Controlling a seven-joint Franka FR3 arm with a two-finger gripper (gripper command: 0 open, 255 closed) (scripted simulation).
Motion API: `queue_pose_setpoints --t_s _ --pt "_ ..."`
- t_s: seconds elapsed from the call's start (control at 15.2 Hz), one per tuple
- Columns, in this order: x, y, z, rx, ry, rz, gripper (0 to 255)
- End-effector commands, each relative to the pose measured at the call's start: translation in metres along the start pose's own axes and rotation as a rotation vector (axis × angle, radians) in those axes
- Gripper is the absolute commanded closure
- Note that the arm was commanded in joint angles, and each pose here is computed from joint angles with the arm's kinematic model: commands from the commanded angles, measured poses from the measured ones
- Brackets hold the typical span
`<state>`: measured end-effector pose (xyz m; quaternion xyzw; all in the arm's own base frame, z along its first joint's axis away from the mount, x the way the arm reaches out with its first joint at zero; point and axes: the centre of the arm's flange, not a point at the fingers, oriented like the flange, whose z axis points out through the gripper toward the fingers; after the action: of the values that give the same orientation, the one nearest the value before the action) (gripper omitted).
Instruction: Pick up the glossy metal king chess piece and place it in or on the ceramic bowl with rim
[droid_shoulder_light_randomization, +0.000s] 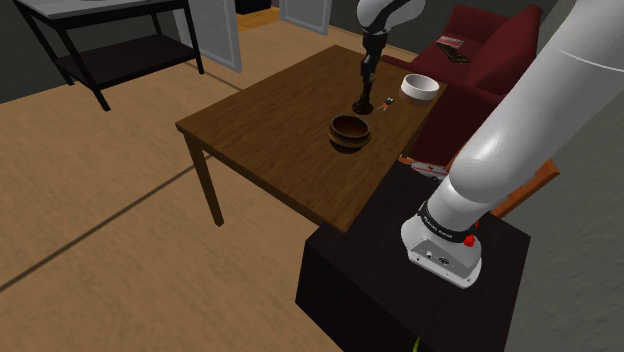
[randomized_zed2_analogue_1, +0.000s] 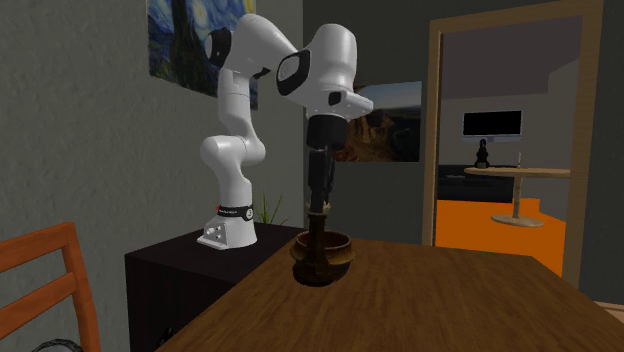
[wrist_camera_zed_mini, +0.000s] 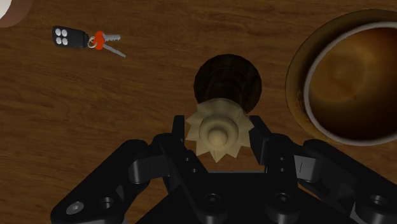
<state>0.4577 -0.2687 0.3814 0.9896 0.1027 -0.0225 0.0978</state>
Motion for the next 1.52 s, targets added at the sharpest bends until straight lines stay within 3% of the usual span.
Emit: queue_pose_setpoints --t_s 0.0,1.06,1.45 --pt "0.000 0.003 -0.010 0.000 0.000 0.000 255" --pt "-0.005 0.018 -0.089 0.000 0.000 0.000 255" --pt "-0.016 -0.049 -0.129 0.000 0.000 0.000 255"
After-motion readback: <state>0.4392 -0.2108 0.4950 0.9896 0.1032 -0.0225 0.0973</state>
